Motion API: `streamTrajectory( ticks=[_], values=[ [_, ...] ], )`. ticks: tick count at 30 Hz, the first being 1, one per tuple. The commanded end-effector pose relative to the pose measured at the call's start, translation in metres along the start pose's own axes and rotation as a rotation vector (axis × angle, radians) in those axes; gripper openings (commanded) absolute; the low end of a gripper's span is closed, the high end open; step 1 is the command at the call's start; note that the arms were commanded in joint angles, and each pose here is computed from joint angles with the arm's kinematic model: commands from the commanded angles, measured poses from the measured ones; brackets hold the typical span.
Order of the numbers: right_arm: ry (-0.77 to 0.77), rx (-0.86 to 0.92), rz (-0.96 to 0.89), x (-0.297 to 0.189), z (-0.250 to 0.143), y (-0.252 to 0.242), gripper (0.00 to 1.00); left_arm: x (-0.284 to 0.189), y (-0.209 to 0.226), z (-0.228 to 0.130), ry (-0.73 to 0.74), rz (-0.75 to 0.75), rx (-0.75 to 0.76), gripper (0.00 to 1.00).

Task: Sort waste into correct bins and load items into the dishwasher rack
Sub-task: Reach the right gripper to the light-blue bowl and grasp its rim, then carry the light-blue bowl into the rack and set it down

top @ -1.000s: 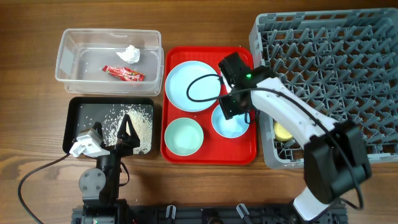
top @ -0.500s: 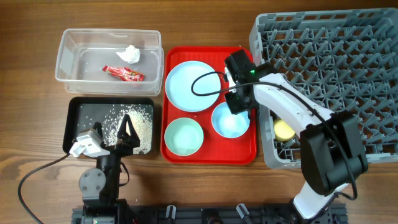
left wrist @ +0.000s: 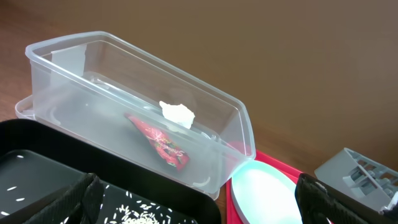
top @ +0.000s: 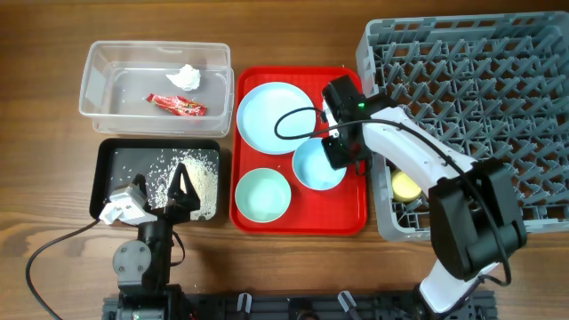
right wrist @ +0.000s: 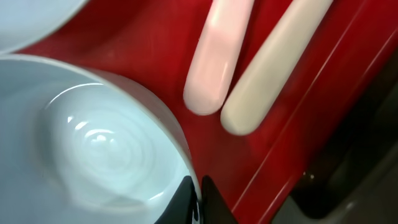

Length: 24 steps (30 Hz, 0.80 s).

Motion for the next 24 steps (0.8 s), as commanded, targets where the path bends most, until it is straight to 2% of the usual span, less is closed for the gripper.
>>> streamTrajectory(
  ticks=[1,5,9,14,18,20,24],
  values=[
    [-0.079,0.003,0.009,-0.033,-0.001,-0.001,0.04,0.000,0.000,-0.001,-0.001,-0.005,0.005,1.00],
    [-0.241,0.005,0.032,-0.080,0.000,-0.001,0.04,0.000,0.000,-0.001,-0.001,-0.005,0.005,1.00],
    [-0.489,0.153,-0.053,-0.142,-0.004,-0.019,0.04,0.000,0.000,-0.001,-0.001,-0.005,0.005,1.00],
    [-0.765,0.543,-0.428,-0.202,-0.030,-0.073,0.04,0.000,0.000,-0.001,-0.001,-0.005,0.005,1.00],
    [-0.812,0.695,-0.637,-0.215,-0.046,-0.104,0.04,0.000,0.000,-0.001,-0.001,-0.005,0.005,1.00],
    [-0.774,0.809,-0.799,-0.212,-0.054,-0.137,0.04,0.000,0.000,-0.001,-0.001,-0.005,0.005,1.00],
    [-0.708,0.854,-0.922,-0.199,-0.049,-0.165,0.04,0.000,0.000,-0.001,-0.001,-0.005,0.005,1.00]
  ],
)
Point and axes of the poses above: each gripper's point midway between its finger pads, its own x axis out along the fingers, its own y axis along the line the jaws close on, z = x × y, the point moved 7 cm from there along -x, back along the fingers, and after that the axes turned 7 degrees about x, right-handed, at the moved point
